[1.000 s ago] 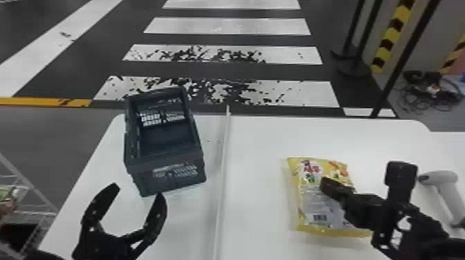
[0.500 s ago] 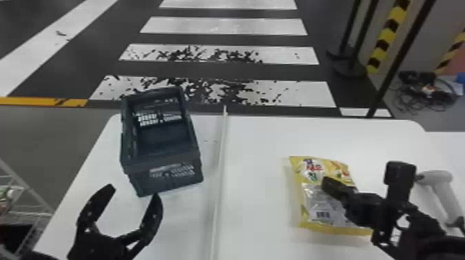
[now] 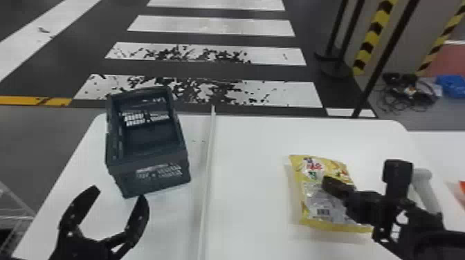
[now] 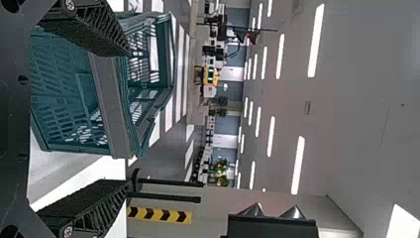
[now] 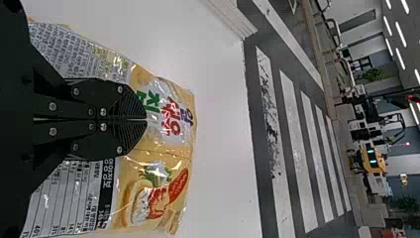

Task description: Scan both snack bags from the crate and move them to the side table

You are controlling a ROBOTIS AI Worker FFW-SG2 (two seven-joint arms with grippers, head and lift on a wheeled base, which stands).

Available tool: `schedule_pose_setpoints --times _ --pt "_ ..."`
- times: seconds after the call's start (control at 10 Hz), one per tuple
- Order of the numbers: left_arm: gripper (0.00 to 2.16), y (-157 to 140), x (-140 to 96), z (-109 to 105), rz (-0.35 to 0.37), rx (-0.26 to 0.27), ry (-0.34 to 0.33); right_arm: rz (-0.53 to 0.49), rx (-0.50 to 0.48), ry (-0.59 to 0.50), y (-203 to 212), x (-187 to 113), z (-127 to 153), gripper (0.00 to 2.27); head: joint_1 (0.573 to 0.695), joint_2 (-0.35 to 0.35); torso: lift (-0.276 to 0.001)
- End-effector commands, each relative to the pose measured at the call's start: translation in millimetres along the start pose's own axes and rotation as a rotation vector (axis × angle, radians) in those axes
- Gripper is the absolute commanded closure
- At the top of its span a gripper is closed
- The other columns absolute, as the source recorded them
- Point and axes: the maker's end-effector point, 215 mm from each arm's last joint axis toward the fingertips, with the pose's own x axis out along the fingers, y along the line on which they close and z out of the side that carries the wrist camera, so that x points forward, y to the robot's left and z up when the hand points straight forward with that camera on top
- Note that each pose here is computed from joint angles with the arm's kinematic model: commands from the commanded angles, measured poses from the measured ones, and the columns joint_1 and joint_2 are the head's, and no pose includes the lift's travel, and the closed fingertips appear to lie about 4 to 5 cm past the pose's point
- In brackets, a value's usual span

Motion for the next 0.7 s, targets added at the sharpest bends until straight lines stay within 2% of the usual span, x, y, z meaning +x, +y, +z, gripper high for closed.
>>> schedule_pose_setpoints --times 0.0,0.6 --pt "0.08 0.0 0.0 0.0 0.000 0.000 0.000 -0.018 -0.007 0.014 -12.6 -2.5 -4.5 2.13 0.695 -0.035 -0.099" --pt "0.08 0.1 -0.2 -0.8 0.001 -0.001 0.001 -0.027 -0.030 0.026 -32.5 -2.6 -1.6 2.13 0.695 -0.074 -0.099"
